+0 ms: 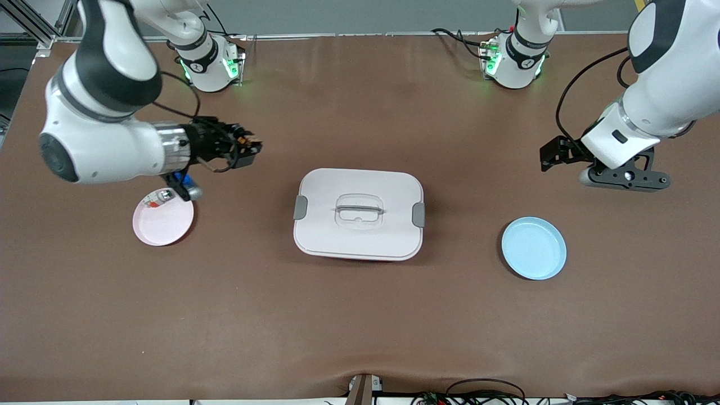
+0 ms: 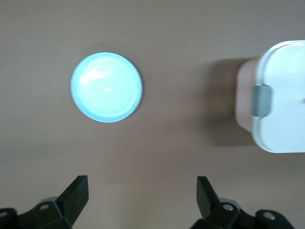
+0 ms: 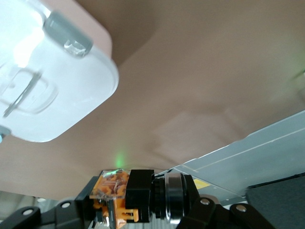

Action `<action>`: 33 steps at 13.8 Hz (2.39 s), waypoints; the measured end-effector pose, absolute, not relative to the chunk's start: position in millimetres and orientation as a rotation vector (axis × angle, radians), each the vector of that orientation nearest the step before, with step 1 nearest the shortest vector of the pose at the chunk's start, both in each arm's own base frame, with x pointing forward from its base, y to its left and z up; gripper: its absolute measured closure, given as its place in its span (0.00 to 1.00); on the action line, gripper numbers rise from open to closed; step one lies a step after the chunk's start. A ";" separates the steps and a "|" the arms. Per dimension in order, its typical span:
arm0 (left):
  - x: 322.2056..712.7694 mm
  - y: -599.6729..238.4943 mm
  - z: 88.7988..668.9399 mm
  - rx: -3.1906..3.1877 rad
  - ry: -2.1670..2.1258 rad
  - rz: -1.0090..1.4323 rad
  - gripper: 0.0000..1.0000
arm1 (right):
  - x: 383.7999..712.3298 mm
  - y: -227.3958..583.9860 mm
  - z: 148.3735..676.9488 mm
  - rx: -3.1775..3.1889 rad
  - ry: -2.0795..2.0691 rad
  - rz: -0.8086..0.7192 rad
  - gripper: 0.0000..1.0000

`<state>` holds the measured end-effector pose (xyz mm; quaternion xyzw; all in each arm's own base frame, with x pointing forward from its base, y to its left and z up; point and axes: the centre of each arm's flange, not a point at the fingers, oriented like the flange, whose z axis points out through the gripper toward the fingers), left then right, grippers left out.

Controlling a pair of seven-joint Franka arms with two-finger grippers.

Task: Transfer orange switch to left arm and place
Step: 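Carry the switch above the box while the left gripper reaches toward it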

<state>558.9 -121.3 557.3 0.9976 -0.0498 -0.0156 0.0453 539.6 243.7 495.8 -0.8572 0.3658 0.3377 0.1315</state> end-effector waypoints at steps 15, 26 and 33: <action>561.1 -160.1 567.6 2.532 0.041 -0.119 0.00 | 469.1 482.4 545.8 -2.038 1.564 0.751 0.27; 488.3 -213.8 556.7 2.478 0.063 -0.047 0.00 | 467.5 536.6 525.1 -2.026 1.600 0.789 0.27; 449.9 -254.7 550.4 2.417 0.081 0.018 0.05 | 467.3 536.8 525.0 -2.027 1.601 0.790 0.27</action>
